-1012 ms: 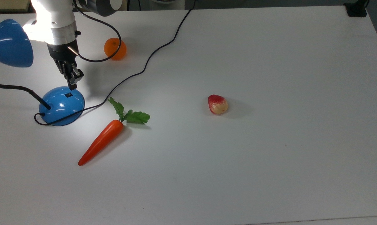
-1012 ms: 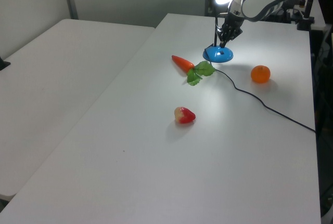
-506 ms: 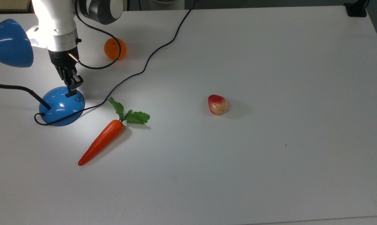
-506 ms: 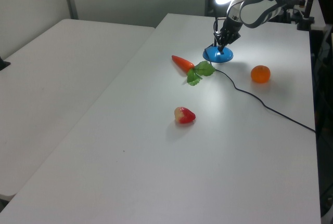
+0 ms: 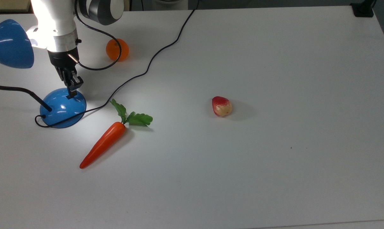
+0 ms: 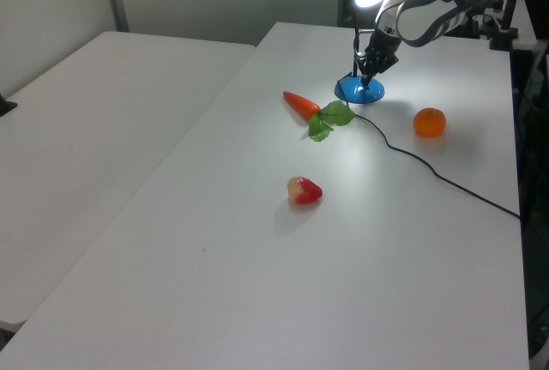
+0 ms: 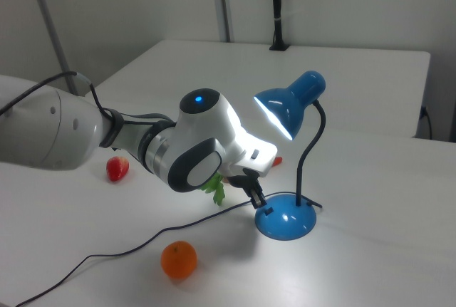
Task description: Turn off lamp
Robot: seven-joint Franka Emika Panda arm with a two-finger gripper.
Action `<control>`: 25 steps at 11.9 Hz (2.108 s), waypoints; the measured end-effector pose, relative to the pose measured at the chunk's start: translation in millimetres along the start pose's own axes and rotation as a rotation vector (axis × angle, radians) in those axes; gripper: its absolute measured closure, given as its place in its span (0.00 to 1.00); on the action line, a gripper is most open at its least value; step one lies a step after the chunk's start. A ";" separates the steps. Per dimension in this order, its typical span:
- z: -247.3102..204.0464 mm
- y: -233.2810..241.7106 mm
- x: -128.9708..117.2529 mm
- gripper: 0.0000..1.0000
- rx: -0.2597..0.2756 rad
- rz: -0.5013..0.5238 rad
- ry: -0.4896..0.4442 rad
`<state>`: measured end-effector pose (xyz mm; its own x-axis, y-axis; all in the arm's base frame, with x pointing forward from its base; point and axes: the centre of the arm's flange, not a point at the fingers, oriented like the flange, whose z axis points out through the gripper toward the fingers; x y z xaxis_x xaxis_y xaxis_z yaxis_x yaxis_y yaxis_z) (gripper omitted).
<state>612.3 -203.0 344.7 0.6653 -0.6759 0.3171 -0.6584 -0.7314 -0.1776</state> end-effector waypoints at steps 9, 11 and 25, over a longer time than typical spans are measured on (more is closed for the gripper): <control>14.7 15.4 -14.7 0.99 0.013 0.011 0.040; 14.7 15.5 -15.0 0.99 0.013 0.011 0.041; -78.8 -86.2 -102.8 0.96 -0.130 -0.362 -0.278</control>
<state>573.0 -63.3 400.9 0.9174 -0.3914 0.0720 -0.3938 -0.9189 0.0224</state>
